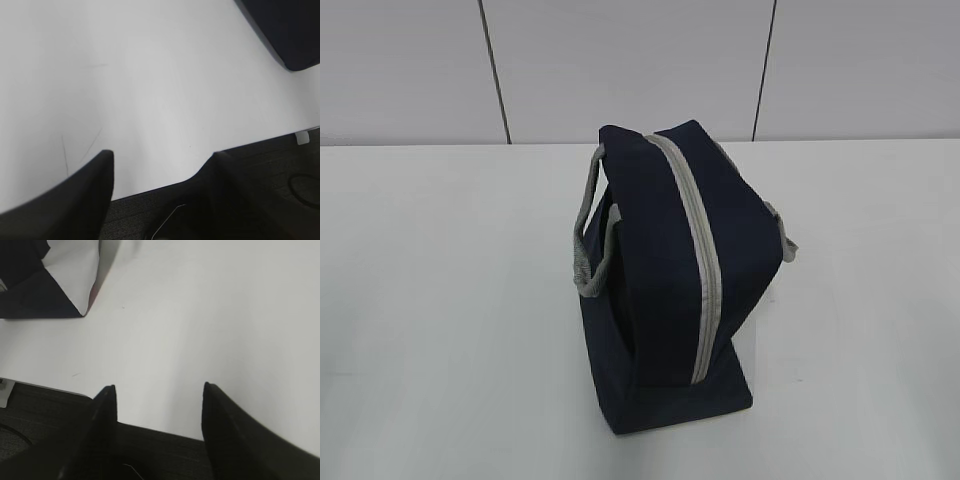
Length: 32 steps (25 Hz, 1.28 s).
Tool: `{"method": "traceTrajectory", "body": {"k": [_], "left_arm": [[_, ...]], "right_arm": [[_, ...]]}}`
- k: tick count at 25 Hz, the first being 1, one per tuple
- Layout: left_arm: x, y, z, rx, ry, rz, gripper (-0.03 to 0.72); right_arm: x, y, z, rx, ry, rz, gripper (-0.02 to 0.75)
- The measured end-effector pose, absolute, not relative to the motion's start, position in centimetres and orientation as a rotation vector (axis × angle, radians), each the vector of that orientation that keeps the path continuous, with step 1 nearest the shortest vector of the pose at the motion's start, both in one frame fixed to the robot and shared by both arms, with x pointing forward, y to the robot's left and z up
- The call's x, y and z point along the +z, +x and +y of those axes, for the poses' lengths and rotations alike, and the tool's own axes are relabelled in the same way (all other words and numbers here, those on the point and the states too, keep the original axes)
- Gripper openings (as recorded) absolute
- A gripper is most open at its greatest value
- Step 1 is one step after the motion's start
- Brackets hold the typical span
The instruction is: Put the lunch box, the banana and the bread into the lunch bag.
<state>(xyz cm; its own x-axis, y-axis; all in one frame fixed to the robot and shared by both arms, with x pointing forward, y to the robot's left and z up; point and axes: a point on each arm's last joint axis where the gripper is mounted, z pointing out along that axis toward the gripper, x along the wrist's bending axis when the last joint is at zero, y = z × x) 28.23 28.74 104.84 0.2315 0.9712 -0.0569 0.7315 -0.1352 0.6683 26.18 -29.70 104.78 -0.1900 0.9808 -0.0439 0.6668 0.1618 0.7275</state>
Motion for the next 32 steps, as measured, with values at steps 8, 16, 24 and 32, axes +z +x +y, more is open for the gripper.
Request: {"method": "traceTrajectory", "body": {"k": [8,16,24,32], "left_arm": [[105.0,27.7,28.9,0.559,1.903,1.536,0.424],[105.3,26.6,29.3,0.627,1.820,1.528,0.424],[105.4,24.8,29.8,0.755,1.663,1.570,0.424],[105.4,22.9,29.9,0.846,1.562,1.518,0.414]], "right_arm": [[104.9,25.6,-29.8,0.828,1.534,1.892,0.404],[105.0,24.3,-30.1,0.878,1.513,1.804,0.404],[104.9,23.0,-30.2,0.881,1.547,1.632,0.404],[104.9,22.7,-30.2,0.891,1.539,1.611,0.404]]}}
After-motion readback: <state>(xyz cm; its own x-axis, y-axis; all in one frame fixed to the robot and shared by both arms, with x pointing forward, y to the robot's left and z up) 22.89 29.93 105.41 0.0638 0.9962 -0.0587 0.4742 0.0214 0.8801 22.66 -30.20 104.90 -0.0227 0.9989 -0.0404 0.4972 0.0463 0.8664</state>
